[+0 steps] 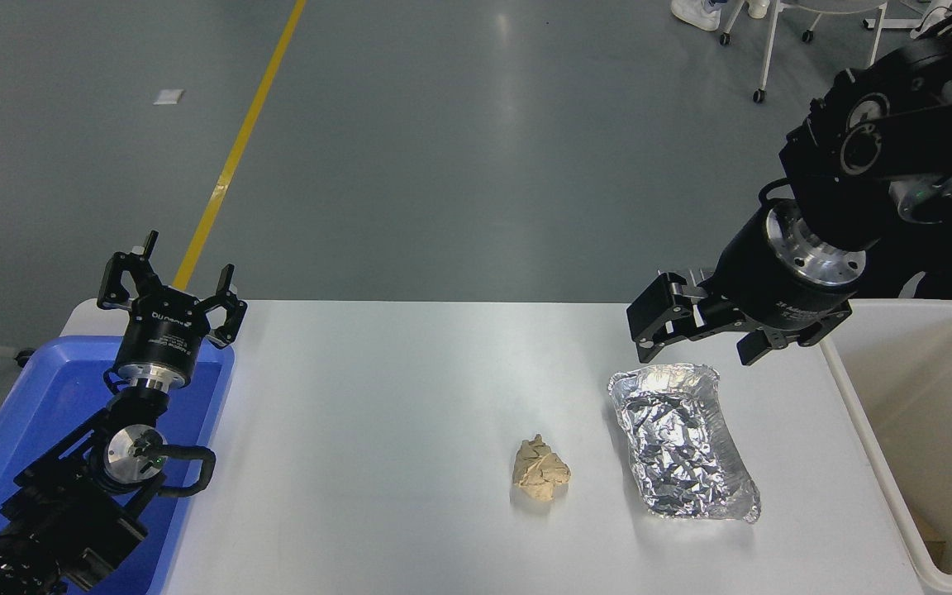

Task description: Pick up foil plate and place in dustbin

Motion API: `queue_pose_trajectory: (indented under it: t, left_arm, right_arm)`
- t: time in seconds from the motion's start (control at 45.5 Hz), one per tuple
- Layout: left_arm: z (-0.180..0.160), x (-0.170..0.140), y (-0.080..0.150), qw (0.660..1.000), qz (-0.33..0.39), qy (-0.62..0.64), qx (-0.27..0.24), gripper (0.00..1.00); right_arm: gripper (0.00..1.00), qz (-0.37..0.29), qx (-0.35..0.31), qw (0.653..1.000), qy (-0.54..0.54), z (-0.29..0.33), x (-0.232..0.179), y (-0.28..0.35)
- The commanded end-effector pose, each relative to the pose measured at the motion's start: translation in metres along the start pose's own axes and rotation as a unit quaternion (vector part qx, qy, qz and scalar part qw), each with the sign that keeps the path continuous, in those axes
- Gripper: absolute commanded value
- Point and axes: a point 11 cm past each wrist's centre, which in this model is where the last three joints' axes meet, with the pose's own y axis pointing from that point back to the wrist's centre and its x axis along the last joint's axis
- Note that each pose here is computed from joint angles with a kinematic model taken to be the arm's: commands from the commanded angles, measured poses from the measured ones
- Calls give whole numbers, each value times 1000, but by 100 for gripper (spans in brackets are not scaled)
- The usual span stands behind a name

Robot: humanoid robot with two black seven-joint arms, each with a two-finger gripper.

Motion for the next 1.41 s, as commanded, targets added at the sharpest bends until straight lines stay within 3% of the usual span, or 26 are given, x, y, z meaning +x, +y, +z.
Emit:
queue_pose_trajectory:
  t: [0.0, 1.385]
  left_arm:
    - [0, 0, 0, 1000, 0, 0, 0, 98]
    - [0, 0, 0, 1000, -1, 0, 0, 98]
  right_arm:
    - [100, 1, -1, 1000, 2, -1, 0, 1]
    - [100, -20, 0, 1000, 1, 2, 0, -21]
